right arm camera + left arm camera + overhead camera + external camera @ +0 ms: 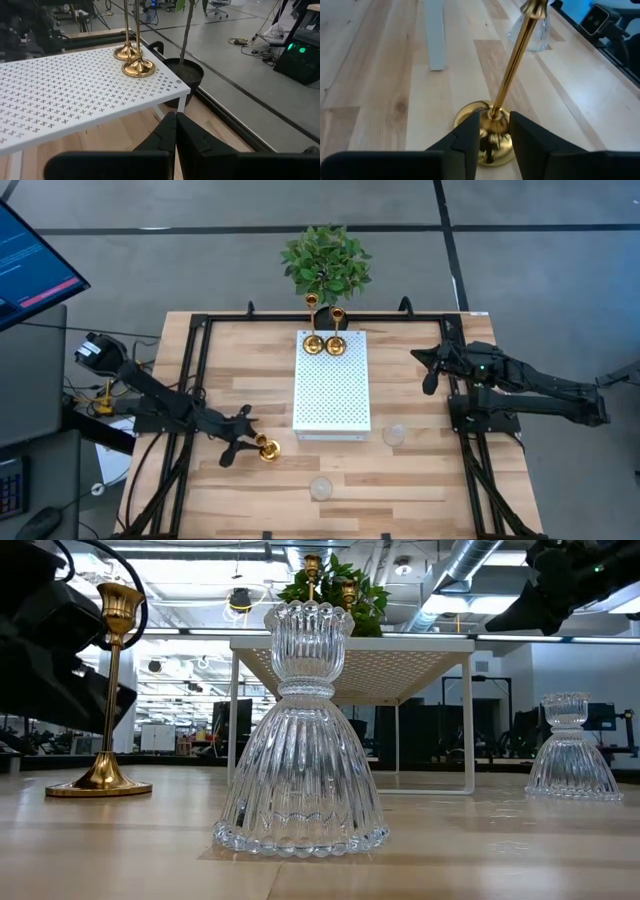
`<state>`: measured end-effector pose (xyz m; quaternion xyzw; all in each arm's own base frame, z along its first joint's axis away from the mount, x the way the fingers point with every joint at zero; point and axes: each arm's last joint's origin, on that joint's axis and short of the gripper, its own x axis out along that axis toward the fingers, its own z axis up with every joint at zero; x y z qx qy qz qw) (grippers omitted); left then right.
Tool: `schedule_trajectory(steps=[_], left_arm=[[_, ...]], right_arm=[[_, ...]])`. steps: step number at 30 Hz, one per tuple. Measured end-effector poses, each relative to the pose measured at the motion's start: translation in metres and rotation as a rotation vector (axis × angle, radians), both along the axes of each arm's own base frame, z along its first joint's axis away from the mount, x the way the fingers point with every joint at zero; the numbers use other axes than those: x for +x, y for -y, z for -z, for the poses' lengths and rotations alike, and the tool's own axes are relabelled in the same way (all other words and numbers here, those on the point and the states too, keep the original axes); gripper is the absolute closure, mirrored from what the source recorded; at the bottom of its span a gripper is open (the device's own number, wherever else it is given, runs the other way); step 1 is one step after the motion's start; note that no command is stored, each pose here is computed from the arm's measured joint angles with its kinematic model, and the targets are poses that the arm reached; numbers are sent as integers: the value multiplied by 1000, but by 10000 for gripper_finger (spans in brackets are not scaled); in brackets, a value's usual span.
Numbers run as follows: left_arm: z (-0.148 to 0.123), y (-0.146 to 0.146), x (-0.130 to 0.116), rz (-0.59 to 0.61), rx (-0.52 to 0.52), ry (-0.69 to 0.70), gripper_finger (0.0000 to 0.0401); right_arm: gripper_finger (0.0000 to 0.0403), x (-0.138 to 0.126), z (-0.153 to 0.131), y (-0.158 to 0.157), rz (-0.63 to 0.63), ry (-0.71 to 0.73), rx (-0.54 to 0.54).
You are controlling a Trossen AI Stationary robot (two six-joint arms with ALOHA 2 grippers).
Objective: Pick & Place candle stick holders
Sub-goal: Align the gold candle holder with the other gold candle holders on the shelf
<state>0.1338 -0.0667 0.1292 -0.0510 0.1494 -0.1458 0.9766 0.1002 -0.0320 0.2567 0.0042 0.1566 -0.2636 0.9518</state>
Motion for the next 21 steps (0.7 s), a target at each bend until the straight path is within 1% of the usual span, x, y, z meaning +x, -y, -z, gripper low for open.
schedule_trajectory(steps=[5,10,14,21], left_arm=[[3,3,5,0,-6,11,284],[3,5,9,0,-24,44,287],[7,7,13,13,-21,32,288],[4,17,30,14,-9,10,289]], right_arm=[[403,0,0,0,1,0,3],[403,0,0,0,1,0,3],[403,0,1,0,1,-7,5],[403,0,1,0,1,-14,6]])
